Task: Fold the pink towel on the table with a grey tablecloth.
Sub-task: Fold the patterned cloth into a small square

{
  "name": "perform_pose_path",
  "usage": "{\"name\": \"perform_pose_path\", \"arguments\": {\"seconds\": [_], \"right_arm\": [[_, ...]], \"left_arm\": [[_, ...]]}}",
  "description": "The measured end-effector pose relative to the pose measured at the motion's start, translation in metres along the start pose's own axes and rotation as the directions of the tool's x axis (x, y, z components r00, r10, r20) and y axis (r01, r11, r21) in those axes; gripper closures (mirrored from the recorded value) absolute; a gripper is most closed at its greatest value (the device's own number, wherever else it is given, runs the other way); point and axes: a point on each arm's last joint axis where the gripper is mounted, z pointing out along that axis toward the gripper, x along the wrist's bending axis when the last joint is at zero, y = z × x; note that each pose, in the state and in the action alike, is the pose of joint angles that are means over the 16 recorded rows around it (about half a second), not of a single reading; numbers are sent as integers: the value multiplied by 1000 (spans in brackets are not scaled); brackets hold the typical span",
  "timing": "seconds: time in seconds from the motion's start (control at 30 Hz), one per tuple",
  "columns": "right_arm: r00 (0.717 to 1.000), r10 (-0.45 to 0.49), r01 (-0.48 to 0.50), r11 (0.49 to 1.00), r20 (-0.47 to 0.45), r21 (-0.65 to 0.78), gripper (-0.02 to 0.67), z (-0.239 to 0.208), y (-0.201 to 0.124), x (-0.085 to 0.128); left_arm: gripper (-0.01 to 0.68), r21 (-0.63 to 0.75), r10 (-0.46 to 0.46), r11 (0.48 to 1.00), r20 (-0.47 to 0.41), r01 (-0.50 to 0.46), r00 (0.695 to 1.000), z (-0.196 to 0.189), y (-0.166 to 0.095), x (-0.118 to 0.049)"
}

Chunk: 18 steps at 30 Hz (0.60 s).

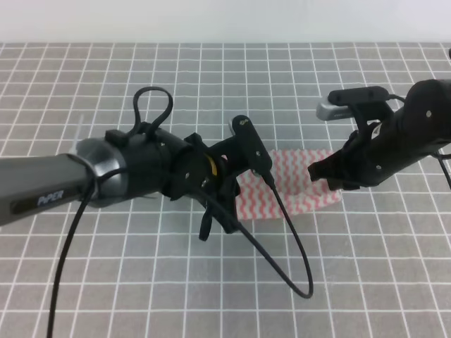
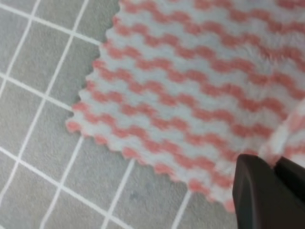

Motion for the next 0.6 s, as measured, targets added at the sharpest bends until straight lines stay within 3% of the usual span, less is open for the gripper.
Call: {"name": "perform_pose_path", "arguments": {"seconds": [0.6], "right_arm": [[998, 44, -43, 999, 34, -23, 665, -3, 4, -18]], "left_arm": [[675, -6, -4, 1000, -9, 4, 1000, 12, 6, 7]]}}
